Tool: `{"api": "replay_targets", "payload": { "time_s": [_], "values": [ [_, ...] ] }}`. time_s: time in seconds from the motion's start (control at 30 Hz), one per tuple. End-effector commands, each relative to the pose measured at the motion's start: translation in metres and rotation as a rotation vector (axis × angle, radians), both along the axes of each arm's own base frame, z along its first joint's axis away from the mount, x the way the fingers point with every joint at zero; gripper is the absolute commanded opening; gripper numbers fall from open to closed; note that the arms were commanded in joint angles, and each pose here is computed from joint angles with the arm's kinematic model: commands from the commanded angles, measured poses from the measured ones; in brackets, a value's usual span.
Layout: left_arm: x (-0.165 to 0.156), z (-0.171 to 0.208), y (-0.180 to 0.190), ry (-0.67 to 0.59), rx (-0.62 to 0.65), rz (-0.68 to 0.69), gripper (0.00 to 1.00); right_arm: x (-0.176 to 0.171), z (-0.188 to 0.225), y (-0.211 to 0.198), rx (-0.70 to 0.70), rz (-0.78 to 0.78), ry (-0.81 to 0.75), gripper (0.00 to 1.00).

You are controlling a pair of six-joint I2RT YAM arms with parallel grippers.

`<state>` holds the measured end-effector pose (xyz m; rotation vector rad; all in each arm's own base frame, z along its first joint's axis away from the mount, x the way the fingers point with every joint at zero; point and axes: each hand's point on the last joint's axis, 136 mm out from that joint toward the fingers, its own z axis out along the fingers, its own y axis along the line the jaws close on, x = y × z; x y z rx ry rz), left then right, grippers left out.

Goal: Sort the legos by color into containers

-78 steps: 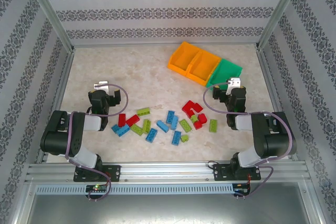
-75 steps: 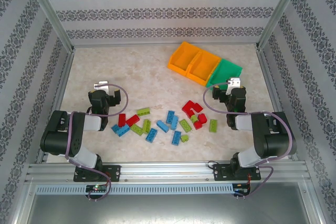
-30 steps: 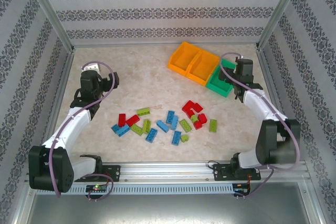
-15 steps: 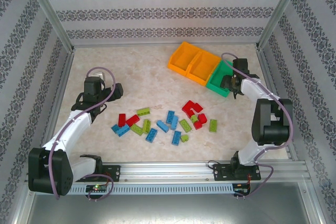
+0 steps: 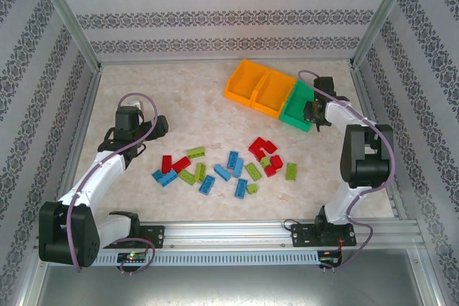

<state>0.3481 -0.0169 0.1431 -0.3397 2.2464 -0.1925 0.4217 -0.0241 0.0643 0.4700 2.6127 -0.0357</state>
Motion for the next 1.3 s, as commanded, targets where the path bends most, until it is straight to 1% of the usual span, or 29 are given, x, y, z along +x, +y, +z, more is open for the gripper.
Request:
{"api": "replay_targets", "payload": {
  "time_s": [0.0, 0.1, 0.3, 0.53, 0.7, 0.77, 0.8, 0.83, 0.9, 0.97, 1.0, 1.13, 1.27],
  "values": [
    [-0.007, -0.005, -0.001, 0.024, -0.008, 0.008, 0.99, 0.006, 0.003, 0.022, -0.022, 0.103, 0.0, 0.18],
    [-0.007, -0.005, -0.001, 0.022, -0.013, 0.01, 1.0, 0.01, 0.006, 0.034, -0.022, 0.143, -0.013, 0.14],
    [-0.008, -0.006, -0.003, 0.025, -0.022, 0.003, 1.0, 0.016, 0.011, 0.065, 0.005, 0.248, -0.04, 0.12],
    [-0.009, -0.006, -0.009, 0.021, -0.041, -0.021, 1.0, 0.017, 0.011, 0.106, 0.013, 0.395, -0.055, 0.11],
    [-0.011, -0.004, -0.013, 0.011, -0.048, -0.043, 1.0, 0.016, 0.012, 0.118, 0.023, 0.447, -0.053, 0.11],
    [-0.012, -0.004, -0.013, 0.006, -0.049, -0.046, 1.0, 0.016, 0.012, 0.12, 0.023, 0.452, -0.054, 0.14],
    [-0.013, -0.005, -0.013, 0.007, -0.049, -0.045, 1.0, 0.016, 0.013, 0.12, 0.025, 0.451, -0.055, 0.16],
    [-0.014, -0.004, -0.013, 0.006, -0.049, -0.046, 1.0, 0.016, 0.013, 0.12, 0.025, 0.45, -0.055, 0.22],
    [-0.014, -0.005, -0.013, 0.008, -0.048, -0.046, 1.0, 0.015, 0.017, 0.117, 0.017, 0.428, -0.058, 0.48],
    [-0.015, -0.006, -0.013, 0.012, -0.048, -0.045, 1.0, 0.013, 0.025, 0.115, 0.011, 0.414, -0.078, 0.67],
    [-0.015, -0.005, -0.012, 0.01, -0.046, -0.044, 1.0, 0.012, 0.032, 0.113, 0.009, 0.407, -0.096, 0.72],
    [-0.015, -0.005, -0.013, 0.009, -0.048, -0.046, 1.0, -0.005, 0.06, 0.11, 0.008, 0.418, -0.155, 0.83],
    [-0.014, -0.006, -0.018, 0.005, -0.058, -0.061, 1.0, -0.039, 0.065, 0.121, 0.079, 0.493, -0.139, 0.83]
  ]
}}
